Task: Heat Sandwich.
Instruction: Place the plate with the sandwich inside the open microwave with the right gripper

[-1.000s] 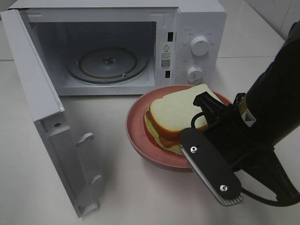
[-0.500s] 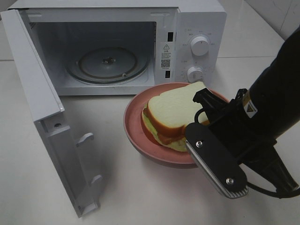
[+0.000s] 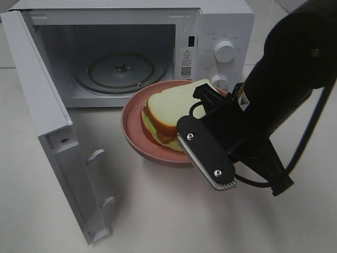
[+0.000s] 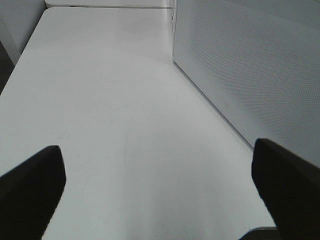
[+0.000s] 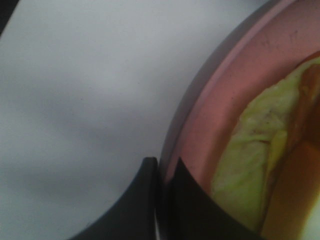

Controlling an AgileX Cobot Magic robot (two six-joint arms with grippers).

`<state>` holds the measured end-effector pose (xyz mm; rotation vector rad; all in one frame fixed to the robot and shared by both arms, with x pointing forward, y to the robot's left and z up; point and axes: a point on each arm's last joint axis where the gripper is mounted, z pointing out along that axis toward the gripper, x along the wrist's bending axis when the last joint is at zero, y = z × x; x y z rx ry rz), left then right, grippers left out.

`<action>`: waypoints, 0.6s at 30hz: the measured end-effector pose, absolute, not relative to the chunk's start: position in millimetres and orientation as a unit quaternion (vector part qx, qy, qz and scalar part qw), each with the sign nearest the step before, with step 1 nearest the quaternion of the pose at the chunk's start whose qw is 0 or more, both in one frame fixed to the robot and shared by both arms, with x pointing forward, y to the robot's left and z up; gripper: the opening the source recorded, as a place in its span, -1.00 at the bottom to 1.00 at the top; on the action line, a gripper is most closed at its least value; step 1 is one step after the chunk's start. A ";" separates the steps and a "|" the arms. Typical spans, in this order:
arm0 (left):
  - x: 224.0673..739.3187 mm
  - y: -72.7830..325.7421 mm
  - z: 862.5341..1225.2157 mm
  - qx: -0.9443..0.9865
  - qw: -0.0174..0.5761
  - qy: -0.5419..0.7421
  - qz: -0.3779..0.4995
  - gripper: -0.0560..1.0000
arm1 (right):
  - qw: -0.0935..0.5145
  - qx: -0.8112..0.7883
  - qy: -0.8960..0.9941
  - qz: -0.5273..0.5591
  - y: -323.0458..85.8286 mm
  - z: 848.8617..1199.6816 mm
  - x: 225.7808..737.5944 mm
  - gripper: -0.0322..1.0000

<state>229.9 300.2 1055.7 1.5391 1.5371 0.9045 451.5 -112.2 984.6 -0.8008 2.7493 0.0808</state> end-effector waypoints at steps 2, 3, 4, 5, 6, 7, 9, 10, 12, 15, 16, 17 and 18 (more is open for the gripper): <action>229.9 300.2 1055.7 0.604 0.383 0.603 0.355 0.91 | 0.141 -0.277 0.950 0.030 -106.9 984.4 457.1 -0.88; 229.9 300.2 1055.7 0.604 0.383 0.603 0.355 0.91 | 0.141 -0.277 0.950 0.030 -104.8 983.4 459.5 -0.88; 229.9 300.2 1055.7 0.604 0.383 0.603 0.355 0.91 | 0.142 -0.276 0.950 0.032 -102.2 982.9 462.0 -0.88; 229.9 300.2 1055.7 0.604 0.383 0.603 0.355 0.91 | 0.145 -0.276 0.950 0.033 -97.6 983.0 467.1 -0.88; 229.9 300.2 1055.7 0.604 0.383 0.603 0.355 0.91 | 0.145 -0.276 0.950 0.033 -97.6 983.0 467.1 -0.88; 229.9 300.2 1055.7 0.604 0.383 0.603 0.355 0.91 | 0.145 -0.276 0.950 0.034 -95.1 982.6 469.7 -0.88; 229.9 300.2 1055.7 0.604 0.383 0.603 0.355 0.91 | 0.148 -0.275 0.949 0.037 -90.2 983.5 474.5 -0.88; 229.9 300.2 1055.7 0.604 0.383 0.603 0.355 0.91 | 0.148 -0.277 0.948 0.042 -85.6 983.6 478.4 -0.88; 229.9 300.2 1055.7 0.604 0.383 0.603 0.355 0.91 | 0.149 -0.278 0.948 0.043 -83.1 983.4 480.8 -0.88; 229.9 300.2 1055.7 0.604 0.383 0.603 0.355 0.91 | 0.146 -0.278 0.948 0.050 -76.6 981.2 486.2 -0.88; 229.9 300.2 1055.7 0.604 0.383 0.603 0.355 0.91 | 0.146 -0.279 0.948 0.050 -74.7 980.4 488.0 -0.88; 229.9 300.2 1055.7 0.604 0.383 0.603 0.355 0.91 | 0.147 -0.281 0.947 0.051 -73.0 980.4 489.7 -0.88; 229.9 300.2 1055.7 0.604 0.383 0.603 0.355 0.91 | 0.148 -0.286 0.945 0.051 -70.1 979.7 492.8 -0.88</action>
